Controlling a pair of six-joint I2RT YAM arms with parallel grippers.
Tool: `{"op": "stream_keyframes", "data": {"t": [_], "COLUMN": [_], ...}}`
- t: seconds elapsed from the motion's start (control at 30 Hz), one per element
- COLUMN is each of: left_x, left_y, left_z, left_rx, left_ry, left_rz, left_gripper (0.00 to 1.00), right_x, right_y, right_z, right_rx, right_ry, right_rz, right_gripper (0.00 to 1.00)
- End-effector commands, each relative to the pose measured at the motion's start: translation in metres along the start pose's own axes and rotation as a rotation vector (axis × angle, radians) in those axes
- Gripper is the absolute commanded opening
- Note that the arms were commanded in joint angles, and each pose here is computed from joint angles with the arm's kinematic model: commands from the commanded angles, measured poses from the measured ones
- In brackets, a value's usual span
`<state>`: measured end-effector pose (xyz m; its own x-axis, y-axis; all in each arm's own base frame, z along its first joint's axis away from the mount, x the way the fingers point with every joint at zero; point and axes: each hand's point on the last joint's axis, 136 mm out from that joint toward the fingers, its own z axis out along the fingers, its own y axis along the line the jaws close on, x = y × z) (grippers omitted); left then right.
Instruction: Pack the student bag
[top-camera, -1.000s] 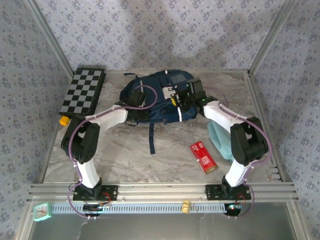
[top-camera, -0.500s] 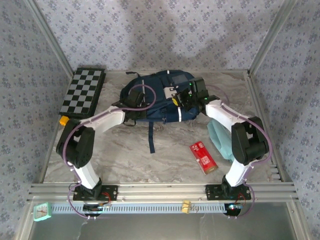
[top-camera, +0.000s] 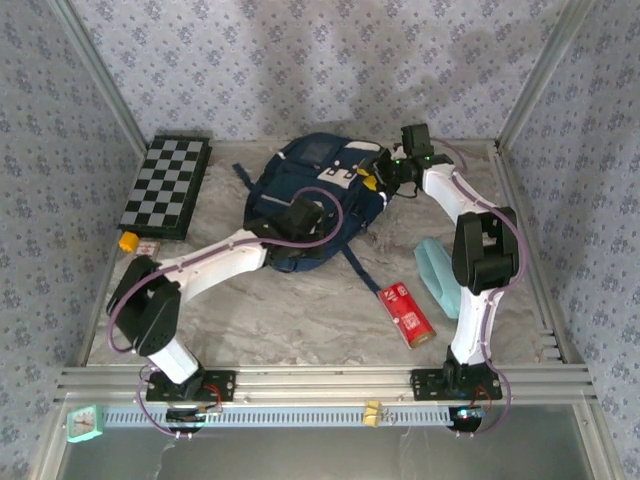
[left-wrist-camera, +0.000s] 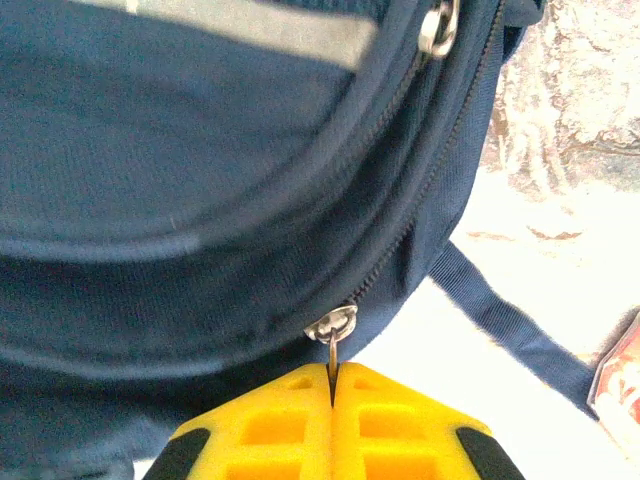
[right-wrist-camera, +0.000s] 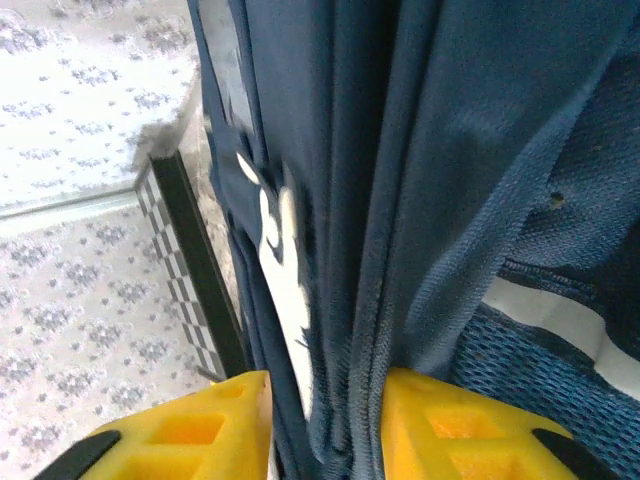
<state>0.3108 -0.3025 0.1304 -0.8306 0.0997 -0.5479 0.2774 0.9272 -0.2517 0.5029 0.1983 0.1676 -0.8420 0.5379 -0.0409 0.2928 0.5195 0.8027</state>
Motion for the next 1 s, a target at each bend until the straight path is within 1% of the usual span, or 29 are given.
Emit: {"op": "stream_keyframes", "data": {"t": [0.0,0.07,0.1,0.23,0.3,0.33,0.37,0.4,0.47,0.57,0.67,0.7,0.73,0.8,0.83,0.9,0.97], "left_x": [0.000,0.005,0.008,0.018,0.020,0.021,0.022,0.024,0.026,0.026,0.026,0.026,0.025,0.024,0.023,0.016,0.005], "left_y": [0.018,0.026,0.026,0.018,0.017,0.018,0.019,0.020,0.025,0.032,0.036,0.036,0.036,0.035,0.035,0.034,0.032], "left_z": [0.014,0.025,0.030,0.046,0.053,0.056,0.060,0.063,0.069,0.076,0.080,0.081,0.082,0.081,0.079,0.069,0.053], "left_rx": [-0.119,-0.148,-0.143,-0.067,-0.058,-0.064,-0.067,-0.071,-0.084,-0.099,-0.098,-0.092,-0.089,-0.083,-0.085,-0.086,-0.072], "left_ry": [0.034,0.065,0.077,0.090,0.093,0.096,0.100,0.107,0.112,0.106,0.095,0.094,0.093,0.094,0.092,0.074,0.038], "left_rz": [-0.046,-0.035,-0.025,0.008,0.019,0.020,0.017,0.016,0.008,-0.016,-0.036,-0.040,-0.042,-0.038,-0.036,-0.035,-0.039], "left_gripper": [0.00,0.00,0.00,0.00,0.00,0.00,0.03,0.08,0.12,0.21,0.22,0.22,0.18,0.07,0.05,0.00,0.00], "right_x": [0.027,0.046,0.058,0.101,0.117,0.121,0.123,0.123,0.126,0.126,0.125,0.126,0.125,0.125,0.126,0.129,0.134], "right_y": [0.002,-0.006,-0.008,-0.012,-0.013,-0.015,-0.016,-0.016,-0.020,-0.025,-0.024,-0.023,-0.022,-0.020,-0.023,-0.026,-0.027], "right_z": [-0.006,-0.008,-0.007,-0.003,0.003,0.005,0.007,0.010,0.014,0.017,0.018,0.017,0.017,0.015,0.014,0.012,0.011], "right_rx": [0.022,0.010,-0.004,0.002,0.000,0.009,0.010,0.009,0.014,0.026,0.016,0.015,0.011,0.010,0.022,0.037,0.042], "right_ry": [0.063,0.096,0.120,0.177,0.206,0.207,0.203,0.198,0.214,0.205,0.205,0.202,0.200,0.202,0.202,0.203,0.203], "right_rz": [-0.064,-0.039,-0.026,-0.020,-0.015,-0.012,-0.016,-0.017,-0.004,0.005,0.009,0.003,-0.006,-0.013,-0.010,-0.008,0.006], "right_gripper": [0.53,0.61,0.63,0.65,0.65,0.65,0.65,0.65,0.64,0.64,0.63,0.62,0.62,0.61,0.61,0.61,0.61]}}
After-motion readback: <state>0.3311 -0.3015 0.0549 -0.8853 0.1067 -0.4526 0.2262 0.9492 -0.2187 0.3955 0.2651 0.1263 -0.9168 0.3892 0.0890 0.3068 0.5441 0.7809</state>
